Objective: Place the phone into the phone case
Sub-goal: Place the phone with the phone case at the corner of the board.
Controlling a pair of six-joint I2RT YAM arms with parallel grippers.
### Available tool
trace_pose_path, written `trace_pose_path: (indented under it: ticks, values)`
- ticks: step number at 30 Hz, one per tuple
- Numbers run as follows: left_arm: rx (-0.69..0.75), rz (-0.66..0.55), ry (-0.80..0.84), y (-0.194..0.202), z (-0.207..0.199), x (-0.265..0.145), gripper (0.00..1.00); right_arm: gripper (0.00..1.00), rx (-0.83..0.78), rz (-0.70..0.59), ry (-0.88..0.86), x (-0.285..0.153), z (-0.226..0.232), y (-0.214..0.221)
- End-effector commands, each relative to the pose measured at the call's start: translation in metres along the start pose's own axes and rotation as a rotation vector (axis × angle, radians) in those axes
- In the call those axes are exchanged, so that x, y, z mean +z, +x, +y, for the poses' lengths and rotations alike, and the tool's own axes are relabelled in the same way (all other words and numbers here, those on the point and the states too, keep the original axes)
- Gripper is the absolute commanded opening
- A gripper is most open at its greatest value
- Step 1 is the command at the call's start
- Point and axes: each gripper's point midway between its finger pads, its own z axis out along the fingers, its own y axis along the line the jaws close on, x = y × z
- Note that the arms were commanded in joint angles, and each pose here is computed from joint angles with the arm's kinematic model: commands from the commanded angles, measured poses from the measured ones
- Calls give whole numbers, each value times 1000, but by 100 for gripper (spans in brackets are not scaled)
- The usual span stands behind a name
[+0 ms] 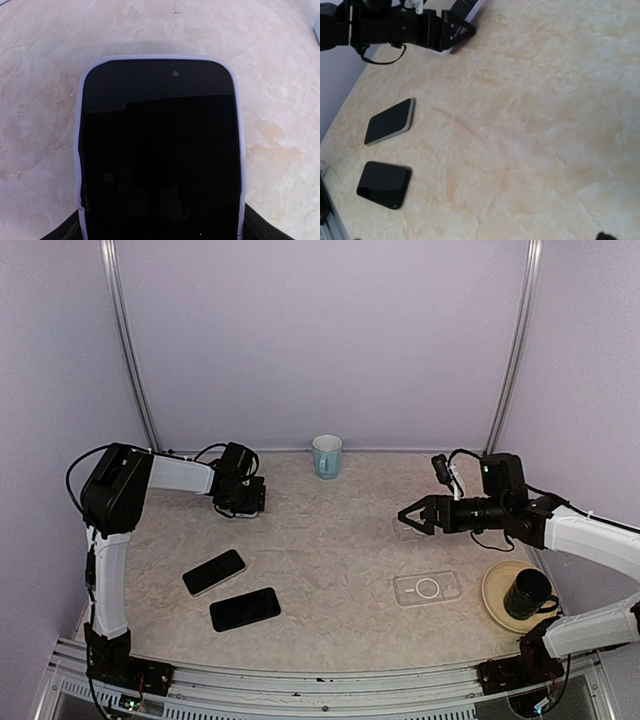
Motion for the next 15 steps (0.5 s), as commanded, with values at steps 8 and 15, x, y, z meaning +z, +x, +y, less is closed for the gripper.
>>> trace_pose_path:
  ticks: [8, 15]
  values:
    - [-33, 21, 17, 6, 0, 12, 78, 100, -13, -17, -2, -1, 2, -12]
    - [-32, 28, 27, 10, -1, 14, 83, 100, -9, -14, -1, 1, 0, -10]
